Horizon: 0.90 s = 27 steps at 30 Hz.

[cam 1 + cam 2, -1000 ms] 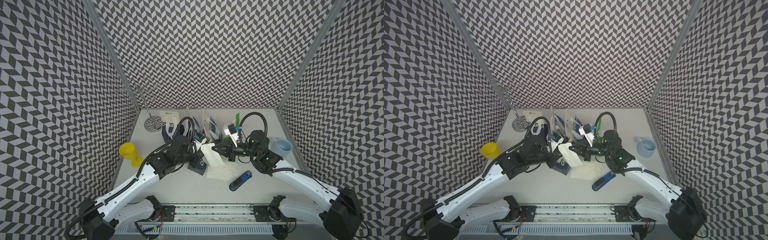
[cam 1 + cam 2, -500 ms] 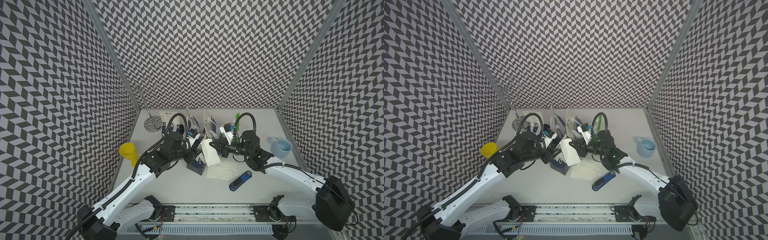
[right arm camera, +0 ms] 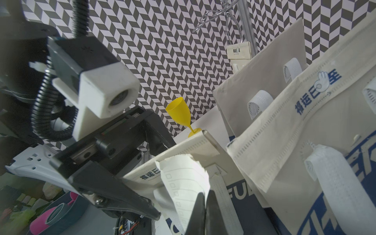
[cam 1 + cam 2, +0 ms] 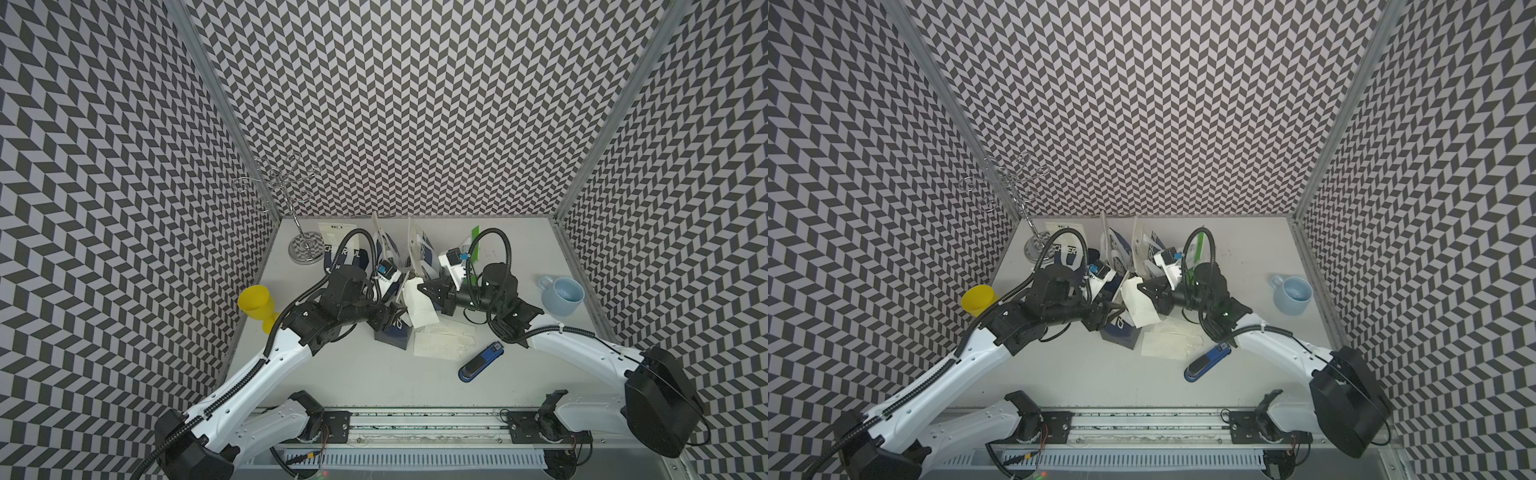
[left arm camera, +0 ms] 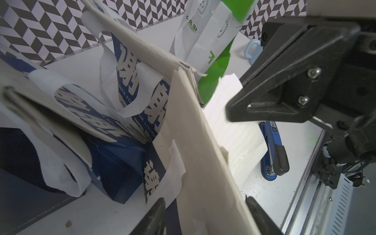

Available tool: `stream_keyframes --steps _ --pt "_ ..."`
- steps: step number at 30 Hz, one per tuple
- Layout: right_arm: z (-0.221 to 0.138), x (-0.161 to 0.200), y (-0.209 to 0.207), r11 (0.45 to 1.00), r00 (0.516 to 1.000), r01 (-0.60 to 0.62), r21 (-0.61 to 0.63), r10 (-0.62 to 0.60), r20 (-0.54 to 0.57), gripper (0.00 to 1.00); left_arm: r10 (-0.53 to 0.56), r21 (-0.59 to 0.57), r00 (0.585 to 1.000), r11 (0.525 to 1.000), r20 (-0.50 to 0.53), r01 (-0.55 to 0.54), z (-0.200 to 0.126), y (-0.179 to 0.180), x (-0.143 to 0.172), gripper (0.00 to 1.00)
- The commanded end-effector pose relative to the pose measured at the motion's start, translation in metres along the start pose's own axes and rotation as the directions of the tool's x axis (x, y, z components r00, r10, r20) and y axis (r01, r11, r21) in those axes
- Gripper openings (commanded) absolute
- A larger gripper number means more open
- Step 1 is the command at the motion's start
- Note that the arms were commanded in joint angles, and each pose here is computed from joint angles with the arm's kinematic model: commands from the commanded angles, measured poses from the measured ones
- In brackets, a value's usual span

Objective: Staple the receipts to the bags
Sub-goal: Hold the receipt from the takeout bag.

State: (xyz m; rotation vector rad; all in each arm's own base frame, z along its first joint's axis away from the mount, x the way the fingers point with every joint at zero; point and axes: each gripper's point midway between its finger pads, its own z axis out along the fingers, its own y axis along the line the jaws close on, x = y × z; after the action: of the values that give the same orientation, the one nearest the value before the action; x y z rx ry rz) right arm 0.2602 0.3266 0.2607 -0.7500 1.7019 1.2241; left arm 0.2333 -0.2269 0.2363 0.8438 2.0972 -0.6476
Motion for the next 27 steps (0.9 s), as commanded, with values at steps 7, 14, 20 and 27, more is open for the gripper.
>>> stream_keyframes --steps 7,14,20,27 --pt "0.003 -0.001 0.042 0.98 0.988 0.154 -0.13 -0.149 0.049 0.0 -0.012 -0.034 1.0 0.999 0.012 0.013 -0.007 0.006 -0.01 0.61" --pt "0.008 -0.008 0.033 0.983 0.984 0.169 -0.071 -0.165 0.068 0.0 -0.019 -0.018 1.0 1.0 -0.012 0.019 -0.005 0.003 -0.007 0.35" --pt "0.011 -0.021 0.034 0.978 0.976 0.202 -0.054 -0.196 0.095 0.0 -0.022 0.0 0.999 1.0 -0.036 0.022 -0.002 0.001 -0.006 0.19" --pt "0.015 -0.02 0.023 0.984 0.98 0.177 -0.013 -0.175 0.093 0.02 -0.006 0.007 0.999 1.0 -0.039 0.006 -0.002 -0.001 -0.01 0.0"
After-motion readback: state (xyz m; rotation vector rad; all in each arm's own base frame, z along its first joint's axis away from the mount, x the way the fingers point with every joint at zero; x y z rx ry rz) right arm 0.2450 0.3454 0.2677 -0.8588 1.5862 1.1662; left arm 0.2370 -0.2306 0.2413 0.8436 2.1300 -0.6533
